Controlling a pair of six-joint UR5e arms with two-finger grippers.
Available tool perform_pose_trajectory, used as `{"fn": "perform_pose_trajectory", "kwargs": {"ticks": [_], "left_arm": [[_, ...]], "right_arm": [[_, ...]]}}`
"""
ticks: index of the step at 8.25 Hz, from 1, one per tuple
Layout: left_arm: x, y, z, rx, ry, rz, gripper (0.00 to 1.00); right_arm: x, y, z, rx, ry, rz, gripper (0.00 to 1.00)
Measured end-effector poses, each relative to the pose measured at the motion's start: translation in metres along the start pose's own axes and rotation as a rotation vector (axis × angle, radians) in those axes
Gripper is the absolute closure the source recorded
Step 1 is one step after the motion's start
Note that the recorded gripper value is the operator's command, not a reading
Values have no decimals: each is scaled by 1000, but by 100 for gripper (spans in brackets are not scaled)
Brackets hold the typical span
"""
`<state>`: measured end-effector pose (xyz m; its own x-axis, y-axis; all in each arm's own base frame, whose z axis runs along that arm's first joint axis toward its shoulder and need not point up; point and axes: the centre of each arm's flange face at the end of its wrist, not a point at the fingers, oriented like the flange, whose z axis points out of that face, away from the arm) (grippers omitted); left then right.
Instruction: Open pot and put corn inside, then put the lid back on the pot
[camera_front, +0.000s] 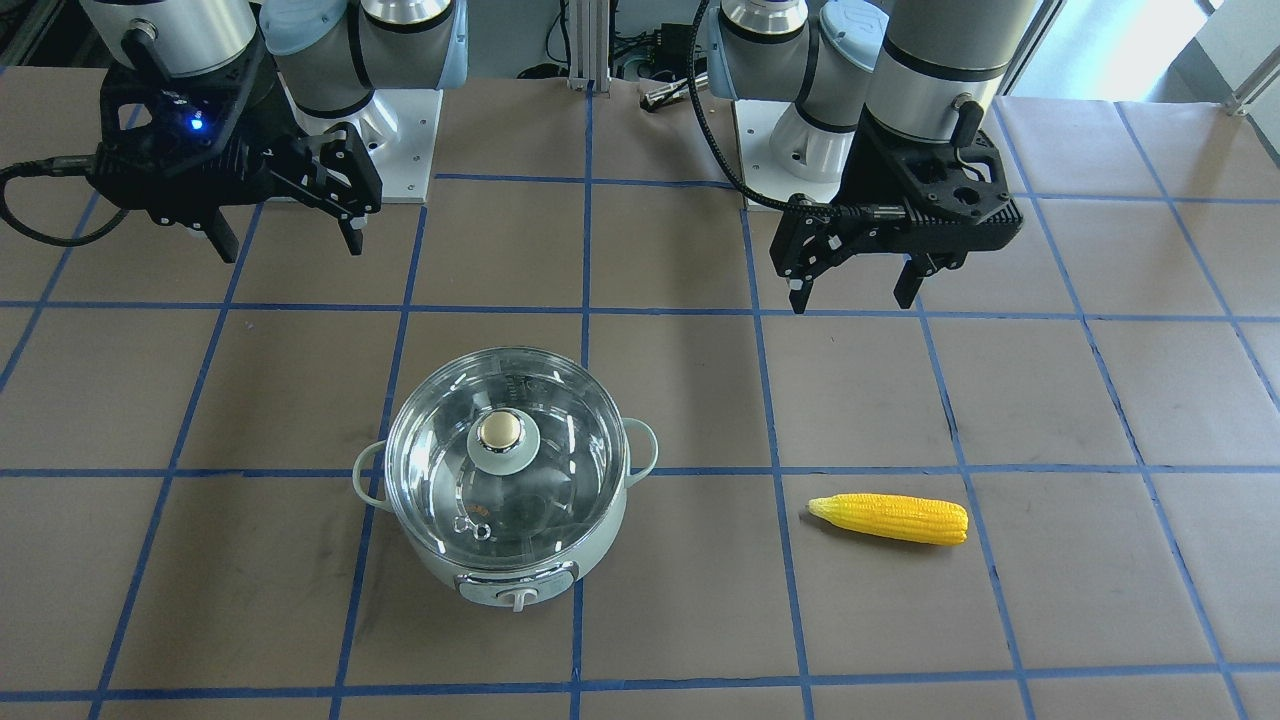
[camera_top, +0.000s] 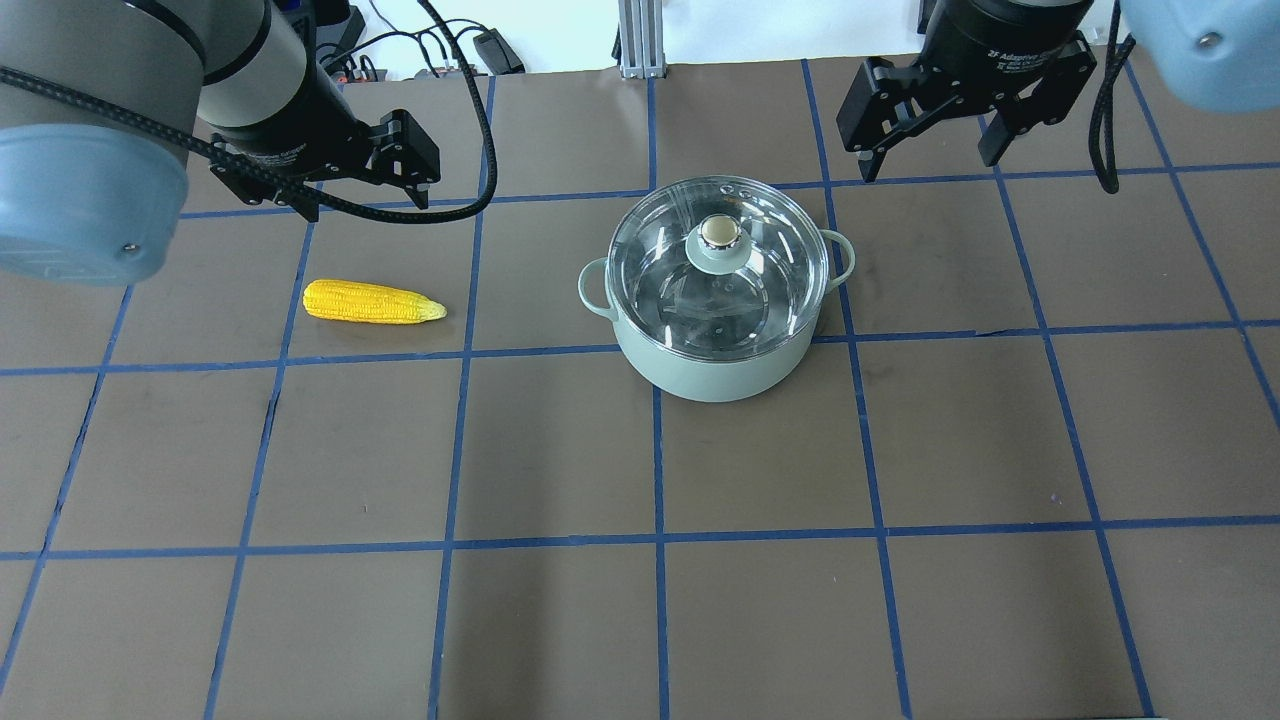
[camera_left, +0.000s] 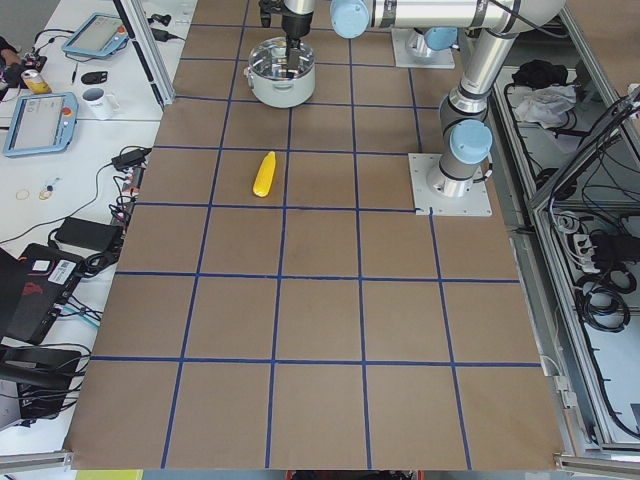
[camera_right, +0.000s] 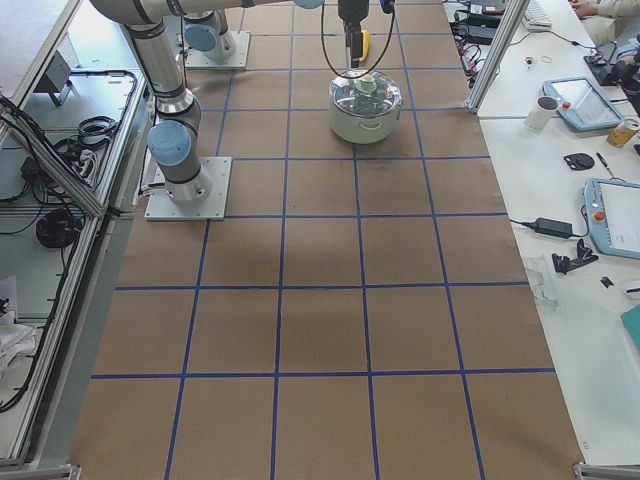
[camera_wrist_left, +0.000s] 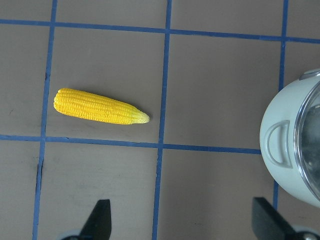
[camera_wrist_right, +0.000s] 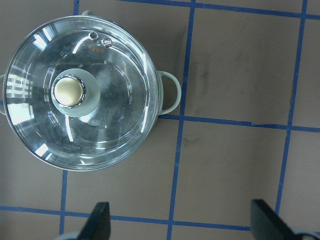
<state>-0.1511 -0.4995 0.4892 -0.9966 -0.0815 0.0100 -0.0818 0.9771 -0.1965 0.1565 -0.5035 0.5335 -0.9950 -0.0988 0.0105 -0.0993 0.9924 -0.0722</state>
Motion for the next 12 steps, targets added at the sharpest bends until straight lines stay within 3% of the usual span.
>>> {"fn": "perform_pose_trajectory", "kwargs": {"ticks": [4,6,8,10,12], "left_arm": [[-1,-2,0,10,1,-10,0],[-11,-10,0,20,3,-94,0],[-63,-36,24,6,-19,-384,0],[-120,-62,69,-55,-45,-678,0],[-138,-73,108,-115,-39,-910,0]], "right_arm": [[-1,-1,0,7,-3,1,0],[-5,-19,6,45,-25,24,4],[-14,-56,34,49,-61,82,3],[-48,-88,79,52,-107,156,3],[-94,-103,125,35,-120,223,1]]}}
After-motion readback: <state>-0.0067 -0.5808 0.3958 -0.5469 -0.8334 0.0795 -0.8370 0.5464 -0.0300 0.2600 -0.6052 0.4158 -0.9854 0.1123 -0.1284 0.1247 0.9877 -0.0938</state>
